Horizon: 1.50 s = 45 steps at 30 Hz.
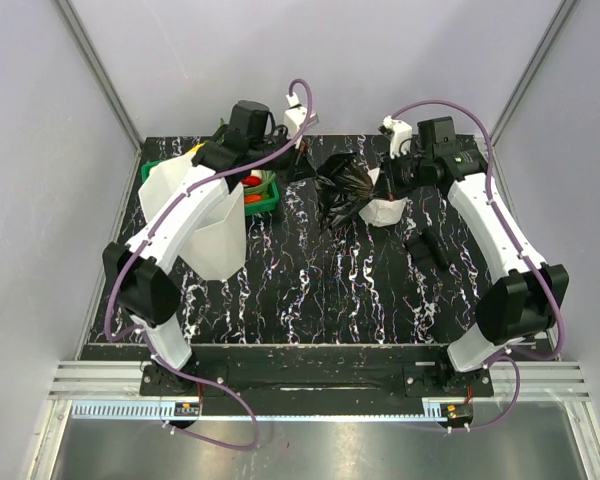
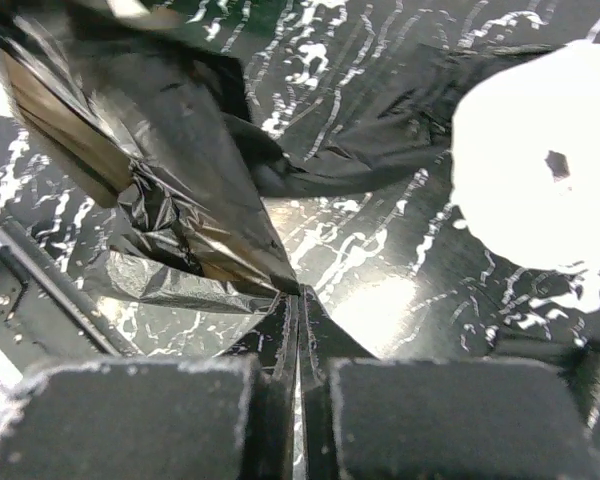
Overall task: Put the trash bags into the trash bin
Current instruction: Unfold the trash bag at the center of the board.
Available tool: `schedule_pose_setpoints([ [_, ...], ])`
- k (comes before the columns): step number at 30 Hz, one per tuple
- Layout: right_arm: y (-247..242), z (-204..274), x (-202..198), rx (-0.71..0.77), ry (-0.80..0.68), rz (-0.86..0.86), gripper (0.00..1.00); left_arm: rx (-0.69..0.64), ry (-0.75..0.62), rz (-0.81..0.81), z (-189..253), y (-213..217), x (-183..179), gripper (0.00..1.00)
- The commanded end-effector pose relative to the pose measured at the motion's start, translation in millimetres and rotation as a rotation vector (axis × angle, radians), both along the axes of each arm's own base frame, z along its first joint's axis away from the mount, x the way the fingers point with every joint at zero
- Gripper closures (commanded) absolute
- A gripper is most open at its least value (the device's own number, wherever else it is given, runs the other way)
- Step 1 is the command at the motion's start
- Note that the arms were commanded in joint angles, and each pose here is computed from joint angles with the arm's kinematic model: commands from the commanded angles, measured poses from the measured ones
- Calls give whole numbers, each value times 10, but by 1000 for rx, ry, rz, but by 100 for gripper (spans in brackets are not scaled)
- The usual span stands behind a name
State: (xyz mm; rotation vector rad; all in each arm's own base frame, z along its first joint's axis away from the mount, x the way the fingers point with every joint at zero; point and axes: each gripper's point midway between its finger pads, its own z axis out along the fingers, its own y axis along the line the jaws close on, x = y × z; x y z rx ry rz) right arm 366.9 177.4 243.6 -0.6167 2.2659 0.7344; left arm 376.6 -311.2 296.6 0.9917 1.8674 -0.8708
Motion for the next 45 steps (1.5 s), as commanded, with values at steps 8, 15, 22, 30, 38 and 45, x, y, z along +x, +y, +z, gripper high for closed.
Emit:
schedule_pose_setpoints([
  [8,-639,271,159,-165,-140,-220,100,76,-178,207,304,605,308,100],
  [15,-844,523,252,-219,-219,-298,100,143,-219,286,272,792,419,100],
  [22,-569,667,138,-85,-228,-191,100,87,-141,224,204,616,330,100],
  [30,-1004,587,224,-200,-245,-346,100,195,-218,337,85,877,555,100],
  [38,-1258,547,196,-223,-245,-404,100,188,-243,395,203,1116,626,100],
  [45,-1221,580,110,-189,-294,-392,100,137,-242,356,309,1075,553,100],
])
